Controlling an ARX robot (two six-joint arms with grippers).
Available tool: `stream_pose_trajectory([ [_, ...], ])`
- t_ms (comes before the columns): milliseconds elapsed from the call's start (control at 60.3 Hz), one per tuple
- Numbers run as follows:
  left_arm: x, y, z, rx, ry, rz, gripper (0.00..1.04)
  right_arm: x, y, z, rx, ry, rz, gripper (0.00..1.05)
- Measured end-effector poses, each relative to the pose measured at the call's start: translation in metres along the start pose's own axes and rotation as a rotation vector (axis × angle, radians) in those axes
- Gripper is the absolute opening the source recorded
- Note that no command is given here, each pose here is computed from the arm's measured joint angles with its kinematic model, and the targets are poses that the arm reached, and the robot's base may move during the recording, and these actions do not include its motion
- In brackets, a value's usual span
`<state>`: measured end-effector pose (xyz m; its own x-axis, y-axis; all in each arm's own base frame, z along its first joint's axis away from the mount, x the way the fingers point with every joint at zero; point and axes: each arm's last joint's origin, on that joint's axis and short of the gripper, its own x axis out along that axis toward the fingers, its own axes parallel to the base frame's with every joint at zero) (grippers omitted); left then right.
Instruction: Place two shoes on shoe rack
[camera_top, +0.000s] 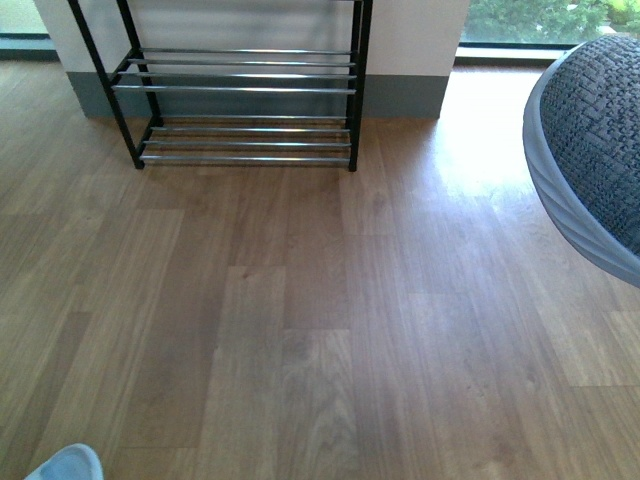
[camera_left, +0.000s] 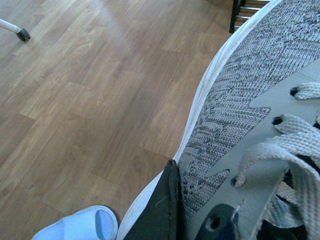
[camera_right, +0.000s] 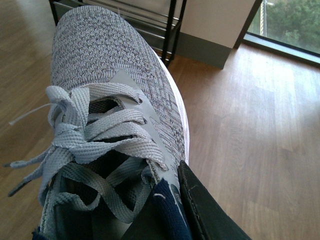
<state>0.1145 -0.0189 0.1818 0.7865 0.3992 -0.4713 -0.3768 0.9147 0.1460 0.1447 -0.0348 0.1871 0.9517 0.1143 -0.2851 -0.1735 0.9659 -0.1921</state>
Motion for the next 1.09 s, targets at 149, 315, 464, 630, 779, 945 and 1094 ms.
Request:
stream_pose_trajectory([
  [149, 0.0000, -0.0004, -0.0001, 0.000, 0.003, -0.011, 0.02, 0.0000, -0.0007, -0.0003, 0.001, 0.007, -0.018, 0.01],
  [315, 0.0000, -0.0001, 0.0000, 0.000, 0.001, -0.004, 0.02, -0.0001, -0.0006, -0.0002, 0.000, 0.005, -0.014, 0.01],
  [464, -0.0001, -0.0001, 0.0000, 0.000, 0.001, -0.004, 0.02, 0.0000, -0.0004, -0.0002, 0.001, 0.002, -0.007, 0.01],
  [630, -0.0001, -0.0001, 0.0000, 0.000, 0.000, -0.002, 0.02, 0.0000, -0.0004, -0.0002, 0.001, 0.003, -0.007, 0.01],
  [779, 0.0000, 0.0001, 0.0000, 0.000, -0.001, 0.004, 0.02, 0.0000, 0.0000, 0.0000, 0.000, 0.000, -0.001, 0.01],
  [945, 0.0000, -0.0001, 0.0000, 0.000, 0.001, -0.003, 0.02, 0.0000, 0.0000, 0.0001, 0.000, 0.000, 0.000, 0.01],
  [1094, 0.0000, -0.0004, -0.0001, 0.000, 0.004, -0.013, 0.02, 0.0003, -0.0008, -0.0012, 0.003, 0.012, -0.021, 0.01],
])
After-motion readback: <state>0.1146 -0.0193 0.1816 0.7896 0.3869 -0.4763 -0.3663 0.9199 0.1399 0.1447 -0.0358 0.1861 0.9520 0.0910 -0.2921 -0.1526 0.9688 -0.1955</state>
